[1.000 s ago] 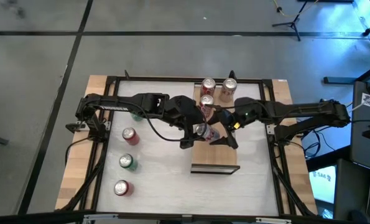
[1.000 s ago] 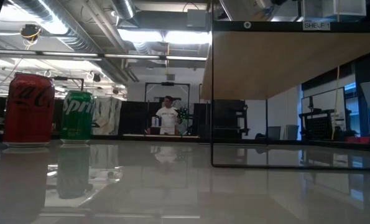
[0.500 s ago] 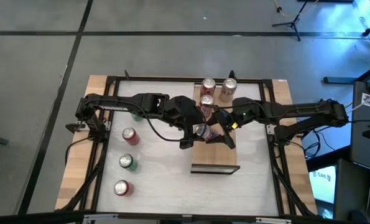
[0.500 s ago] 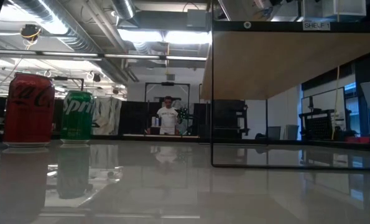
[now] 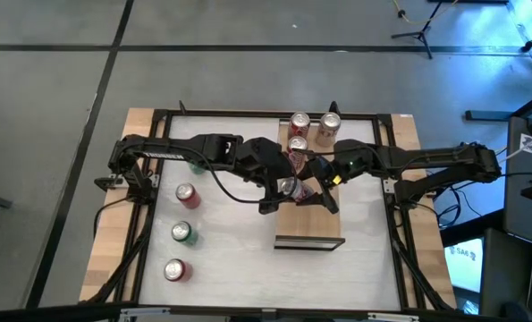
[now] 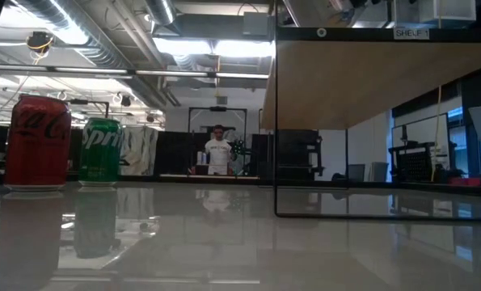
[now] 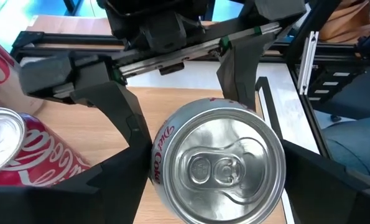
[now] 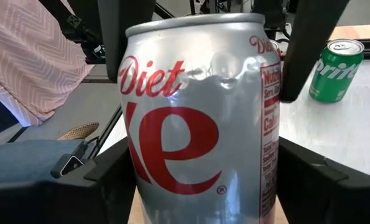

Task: Place canned beverage on shelf
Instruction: Put the silver soda can on the shelf aligned with the other silver soda can

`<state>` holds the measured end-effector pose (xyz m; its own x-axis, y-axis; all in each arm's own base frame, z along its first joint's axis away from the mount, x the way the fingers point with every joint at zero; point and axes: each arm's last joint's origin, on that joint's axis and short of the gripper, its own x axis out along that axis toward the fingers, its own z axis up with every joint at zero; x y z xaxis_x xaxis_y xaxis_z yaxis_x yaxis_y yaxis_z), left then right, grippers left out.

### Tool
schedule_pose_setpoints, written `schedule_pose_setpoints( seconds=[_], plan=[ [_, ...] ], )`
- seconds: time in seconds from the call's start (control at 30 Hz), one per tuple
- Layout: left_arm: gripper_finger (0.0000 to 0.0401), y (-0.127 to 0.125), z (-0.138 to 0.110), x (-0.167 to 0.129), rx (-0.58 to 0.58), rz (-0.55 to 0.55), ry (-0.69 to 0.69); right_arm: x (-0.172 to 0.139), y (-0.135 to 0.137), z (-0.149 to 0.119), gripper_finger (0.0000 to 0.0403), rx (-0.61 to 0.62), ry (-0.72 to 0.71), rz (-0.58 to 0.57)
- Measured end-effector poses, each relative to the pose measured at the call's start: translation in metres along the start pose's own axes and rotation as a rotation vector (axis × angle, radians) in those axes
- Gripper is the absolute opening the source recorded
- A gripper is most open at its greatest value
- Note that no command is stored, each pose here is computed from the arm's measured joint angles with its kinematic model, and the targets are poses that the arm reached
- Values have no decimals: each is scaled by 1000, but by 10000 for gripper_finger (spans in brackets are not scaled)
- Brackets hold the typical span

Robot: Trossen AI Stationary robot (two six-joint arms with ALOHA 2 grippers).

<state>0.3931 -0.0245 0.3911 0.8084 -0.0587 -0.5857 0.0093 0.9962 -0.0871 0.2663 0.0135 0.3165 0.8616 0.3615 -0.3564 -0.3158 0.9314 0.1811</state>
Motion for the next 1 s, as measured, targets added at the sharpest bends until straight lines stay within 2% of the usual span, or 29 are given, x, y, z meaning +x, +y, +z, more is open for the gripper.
schedule_pose_setpoints(
  seconds=[0.17, 0.33, 0.43, 0.6, 0.8, 1.0],
  plan=[
    [334, 1, 1, -1, -1, 28, -14, 0, 0, -1, 293, 2, 11, -1],
    [365, 1, 2, -1, -3, 49, -16, -2, 1, 0, 292, -3, 3, -3],
    [381, 1, 2, -2, -50, 41, -19, -8, 3, 2, 294, -8, -11, -14],
    [387, -2, 4, -19, -9, -17, -30, -26, 10, 7, 292, -21, -41, -26],
    [387, -6, 8, -55, 3, -19, -77, -54, 20, 16, 297, -50, -125, -27],
    [387, -3, 3, -66, -43, 65, -29, -89, 32, 21, 297, -75, -221, -91]
  ],
)
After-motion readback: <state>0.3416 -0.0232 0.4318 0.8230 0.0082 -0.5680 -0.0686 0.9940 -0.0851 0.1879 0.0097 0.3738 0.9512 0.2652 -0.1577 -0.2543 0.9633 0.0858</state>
